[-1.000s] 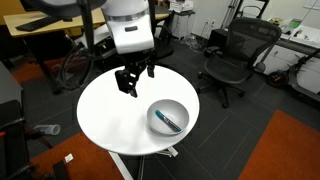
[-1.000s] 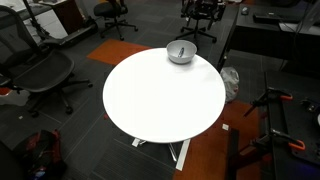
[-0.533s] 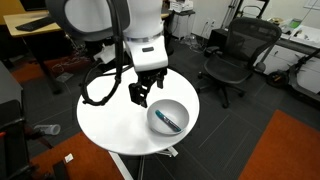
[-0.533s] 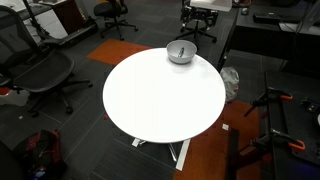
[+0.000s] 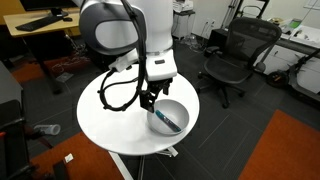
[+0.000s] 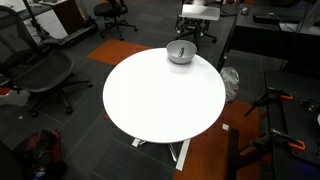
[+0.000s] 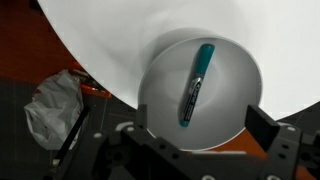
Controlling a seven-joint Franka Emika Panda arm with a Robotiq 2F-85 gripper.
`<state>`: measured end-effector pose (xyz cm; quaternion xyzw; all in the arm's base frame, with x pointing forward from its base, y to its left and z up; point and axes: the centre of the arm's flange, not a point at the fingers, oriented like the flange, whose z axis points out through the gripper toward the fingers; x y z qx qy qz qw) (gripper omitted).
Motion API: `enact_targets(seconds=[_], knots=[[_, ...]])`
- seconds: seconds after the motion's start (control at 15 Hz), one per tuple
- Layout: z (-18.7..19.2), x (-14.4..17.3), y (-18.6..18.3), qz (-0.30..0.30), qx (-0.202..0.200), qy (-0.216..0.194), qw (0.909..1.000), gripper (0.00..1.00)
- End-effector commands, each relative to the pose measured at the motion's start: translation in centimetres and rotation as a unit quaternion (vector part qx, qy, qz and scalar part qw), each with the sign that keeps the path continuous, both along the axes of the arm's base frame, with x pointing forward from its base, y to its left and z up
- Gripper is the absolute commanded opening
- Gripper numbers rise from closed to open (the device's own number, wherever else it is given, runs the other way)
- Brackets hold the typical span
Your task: Take the green marker out of the grey bowl
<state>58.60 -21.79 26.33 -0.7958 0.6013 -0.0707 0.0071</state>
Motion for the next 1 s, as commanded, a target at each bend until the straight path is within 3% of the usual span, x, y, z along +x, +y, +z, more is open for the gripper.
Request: enact_targets(seconds=[0.0,0.93], knots=[[-1.4,2.3,-0.9,-0.02,-0.004,-0.003,0.9998,1.0],[-7.0,5.7,-3.6,-0.03,0.0,0.02,0.9993,1.0]])
